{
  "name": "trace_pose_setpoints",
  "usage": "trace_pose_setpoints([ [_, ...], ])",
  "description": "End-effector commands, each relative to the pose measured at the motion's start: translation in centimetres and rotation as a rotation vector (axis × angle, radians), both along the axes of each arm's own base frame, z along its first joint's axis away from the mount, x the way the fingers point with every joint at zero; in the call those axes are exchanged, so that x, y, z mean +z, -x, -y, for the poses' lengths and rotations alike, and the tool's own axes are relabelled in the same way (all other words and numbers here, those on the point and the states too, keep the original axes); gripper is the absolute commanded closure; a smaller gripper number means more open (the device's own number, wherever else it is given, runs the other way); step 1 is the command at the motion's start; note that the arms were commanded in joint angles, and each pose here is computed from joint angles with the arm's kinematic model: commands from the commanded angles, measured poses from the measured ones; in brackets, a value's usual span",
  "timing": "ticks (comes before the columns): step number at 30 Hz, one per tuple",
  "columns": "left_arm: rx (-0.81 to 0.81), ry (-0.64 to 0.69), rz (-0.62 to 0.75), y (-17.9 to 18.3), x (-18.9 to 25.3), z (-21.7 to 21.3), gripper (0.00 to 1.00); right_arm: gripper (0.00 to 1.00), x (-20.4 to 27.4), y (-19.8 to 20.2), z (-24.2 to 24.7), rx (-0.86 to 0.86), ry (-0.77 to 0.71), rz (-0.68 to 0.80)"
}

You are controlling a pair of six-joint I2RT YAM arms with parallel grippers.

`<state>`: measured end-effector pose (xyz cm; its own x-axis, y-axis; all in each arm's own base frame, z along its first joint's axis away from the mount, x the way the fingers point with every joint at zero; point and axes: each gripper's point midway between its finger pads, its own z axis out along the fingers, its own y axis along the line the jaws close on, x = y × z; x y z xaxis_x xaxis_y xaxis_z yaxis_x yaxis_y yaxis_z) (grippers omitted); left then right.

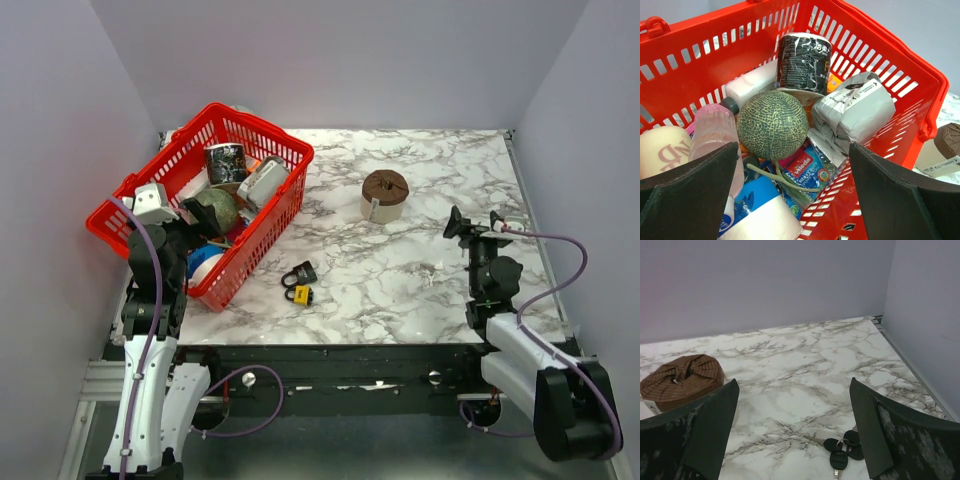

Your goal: Unlock with the key

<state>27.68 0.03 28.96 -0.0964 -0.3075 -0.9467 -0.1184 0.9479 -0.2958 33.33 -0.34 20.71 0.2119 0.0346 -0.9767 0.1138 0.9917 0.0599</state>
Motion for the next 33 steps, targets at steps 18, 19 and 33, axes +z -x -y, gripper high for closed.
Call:
trace_pose_setpoints([
  [18,-0.337,-0.156,-0.017,-4.6,4.3,8.0,0.03,0.01,4.3,1.8,2.7,-0.196,-0.252,-0.266],
  [19,-0.37,-0.169,-0.038,-5.1,4.5,9.0,0.03,0.02,1.1,1.4,2.6,-0.22,-0.23,-0.418],
  [33,-0.571,-0.059,-0.12,-5.0,-0.2,15.3,0.02,0.17,-8.4,-1.4,-2.4,0.014,-0.228,-1.009],
])
